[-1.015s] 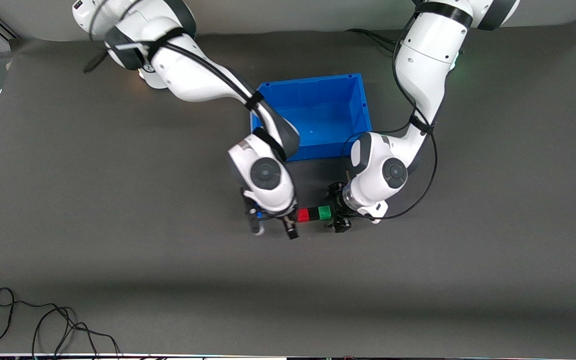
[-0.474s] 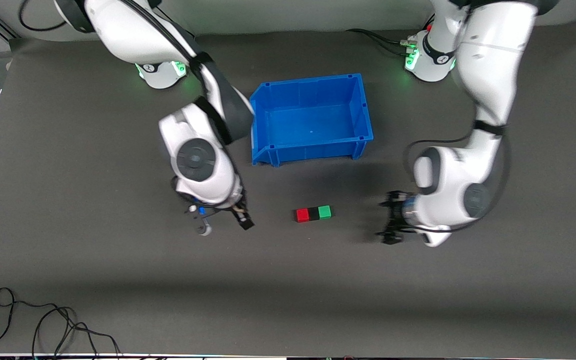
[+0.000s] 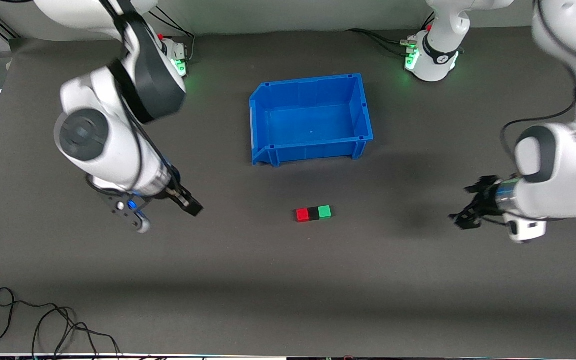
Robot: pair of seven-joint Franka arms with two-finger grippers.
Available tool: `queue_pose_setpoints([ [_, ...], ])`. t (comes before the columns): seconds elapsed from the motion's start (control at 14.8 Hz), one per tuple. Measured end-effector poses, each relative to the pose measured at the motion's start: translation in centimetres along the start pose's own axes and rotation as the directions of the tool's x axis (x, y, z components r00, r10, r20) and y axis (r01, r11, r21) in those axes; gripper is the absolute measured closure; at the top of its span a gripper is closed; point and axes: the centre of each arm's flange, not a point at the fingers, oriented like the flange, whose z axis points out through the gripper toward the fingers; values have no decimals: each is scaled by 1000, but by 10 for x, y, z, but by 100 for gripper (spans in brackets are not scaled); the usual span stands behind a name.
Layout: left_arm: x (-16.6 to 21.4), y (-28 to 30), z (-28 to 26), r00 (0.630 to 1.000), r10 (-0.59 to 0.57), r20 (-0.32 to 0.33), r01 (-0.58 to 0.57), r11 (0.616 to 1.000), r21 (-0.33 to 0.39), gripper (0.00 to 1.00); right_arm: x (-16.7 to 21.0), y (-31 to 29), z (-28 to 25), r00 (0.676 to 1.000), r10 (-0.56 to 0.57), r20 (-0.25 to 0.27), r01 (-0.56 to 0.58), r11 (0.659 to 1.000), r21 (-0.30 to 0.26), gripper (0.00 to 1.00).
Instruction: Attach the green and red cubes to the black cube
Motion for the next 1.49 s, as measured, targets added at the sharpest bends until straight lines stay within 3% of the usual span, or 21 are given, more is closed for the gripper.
queue_pose_setpoints([
  [0.27, -19, -33, -75, 979, 204, 16, -204, 979, 15, 0, 26, 58, -25, 990, -142, 9, 142, 990, 15, 0],
  [0.41, -32, -38, -108, 944, 330, -12, -329, 943, 53, 0, 42, 93, -42, 977, -213, 6, 213, 976, 33, 0],
  [0.61, -59, -30, -142, 818, 571, -66, -561, 818, 126, 0, 55, 146, -63, 939, -343, -4, 343, 938, 56, 0],
  [0.74, -73, -29, -156, 746, 661, -82, -646, 748, 150, 0, 63, 177, -79, 904, -426, -28, 427, 901, 71, 0],
  [0.95, -83, -34, -172, 673, 732, -102, -715, 680, 163, 0, 69, 211, -96, 868, -494, -47, 495, 868, 30, 0],
  [1.22, -89, -31, -182, 634, 760, -144, -734, 650, 197, 0, 65, 211, -98, 861, -506, -51, 508, 861, 18, 0],
  [1.49, -91, -29, -182, 613, 777, -144, -749, 630, 206, 0, 69, 213, -97, 857, -514, -48, 515, 857, 16, 0],
])
